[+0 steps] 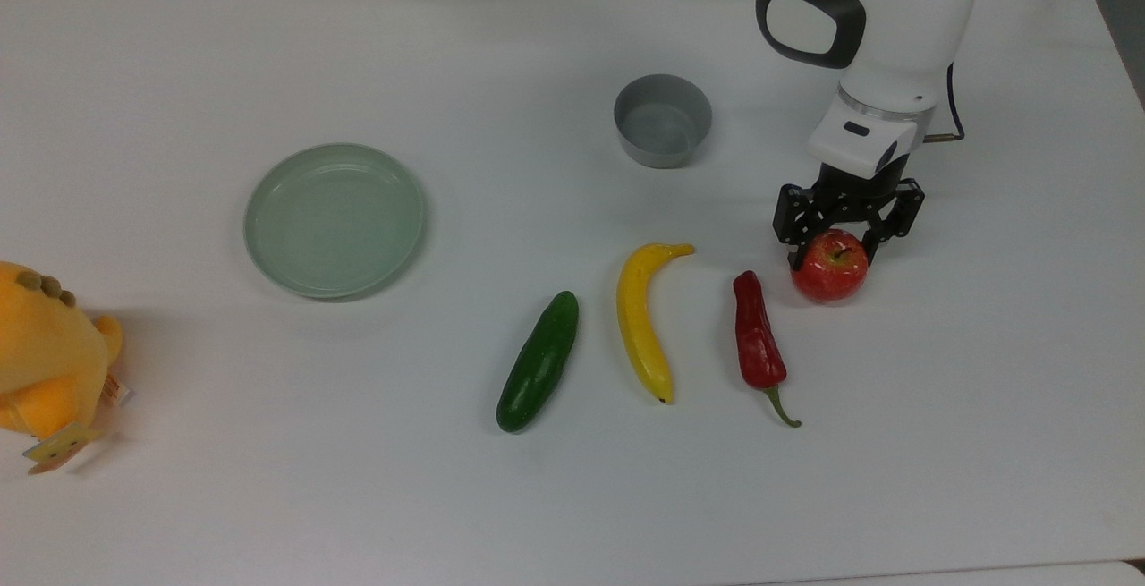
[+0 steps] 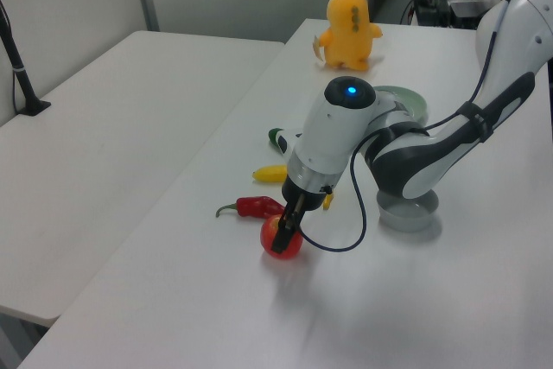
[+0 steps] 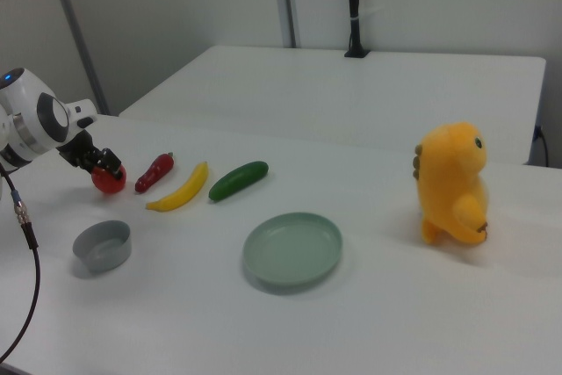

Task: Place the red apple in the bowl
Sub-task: 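Close the gripper around the red apple, then lift the red apple up off the table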

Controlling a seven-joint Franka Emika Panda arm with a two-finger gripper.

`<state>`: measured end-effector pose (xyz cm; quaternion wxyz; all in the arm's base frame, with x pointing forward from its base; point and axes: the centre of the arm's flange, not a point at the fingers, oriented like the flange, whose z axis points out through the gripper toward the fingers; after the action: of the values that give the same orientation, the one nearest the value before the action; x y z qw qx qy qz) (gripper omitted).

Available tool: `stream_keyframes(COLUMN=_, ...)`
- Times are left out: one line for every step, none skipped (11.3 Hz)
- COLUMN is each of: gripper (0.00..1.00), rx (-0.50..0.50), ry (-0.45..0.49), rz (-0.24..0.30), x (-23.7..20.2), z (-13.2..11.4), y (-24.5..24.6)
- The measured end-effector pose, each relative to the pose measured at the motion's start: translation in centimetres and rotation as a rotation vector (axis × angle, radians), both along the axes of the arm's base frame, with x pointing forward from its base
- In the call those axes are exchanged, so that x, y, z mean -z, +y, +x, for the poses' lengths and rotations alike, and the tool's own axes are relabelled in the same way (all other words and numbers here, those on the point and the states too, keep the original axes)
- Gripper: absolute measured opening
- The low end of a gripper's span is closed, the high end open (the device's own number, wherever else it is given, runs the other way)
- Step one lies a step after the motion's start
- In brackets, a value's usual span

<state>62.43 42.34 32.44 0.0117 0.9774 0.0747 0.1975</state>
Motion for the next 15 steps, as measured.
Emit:
stream_keyframes(gripper=0.78, rx=0.000, ry=0.000, rz=0.001, x=0.0, z=0.0, y=0.0)
stream_keyframes(gripper=0.78, rx=0.001, ry=0.000, rz=0.003, x=-0.1, z=0.0, y=-0.1)
stream_keyframes(gripper=0.78, rx=0.003, ry=-0.001, rz=0.007, x=-0.3, z=0.2, y=-0.2)
stream_keyframes(gripper=0.78, rx=0.008, ry=-0.012, rz=0.014, x=-1.2, z=0.4, y=-0.4)
stream_keyframes(gripper=0.78, rx=0.013, ry=-0.029, rz=0.024, x=-2.6, z=0.6, y=-0.7)
stream_keyframes(gripper=0.78, rx=0.022, ry=-0.050, rz=0.033, x=-4.6, z=0.9, y=-1.3)
stream_keyframes(gripper=0.78, rx=0.038, ry=-0.056, rz=0.030, x=-6.5, z=0.9, y=-2.0)
stream_keyframes(gripper=0.78, rx=0.060, ry=-0.053, rz=0.024, x=-8.7, z=0.7, y=-2.6)
stream_keyframes(gripper=0.78, rx=0.091, ry=-0.039, rz=0.024, x=-10.9, z=0.3, y=-3.4)
stream_keyframes(gripper=0.78, rx=0.132, ry=-0.016, rz=0.043, x=-13.6, z=-0.1, y=-4.4)
stream_keyframes(gripper=0.78, rx=0.163, ry=0.006, rz=0.063, x=-16.1, z=-0.6, y=-5.6)
stream_keyframes(gripper=0.78, rx=0.173, ry=0.034, rz=0.077, x=-19.0, z=-1.3, y=-7.0)
stream_keyframes(gripper=0.78, rx=0.170, ry=0.063, rz=0.087, x=-21.5, z=-2.3, y=-8.3)
stream_keyframes(gripper=0.78, rx=0.163, ry=0.091, rz=0.088, x=-23.6, z=-3.5, y=-9.7)
stream_keyframes(gripper=0.78, rx=0.149, ry=0.115, rz=0.080, x=-25.3, z=-4.7, y=-11.1)
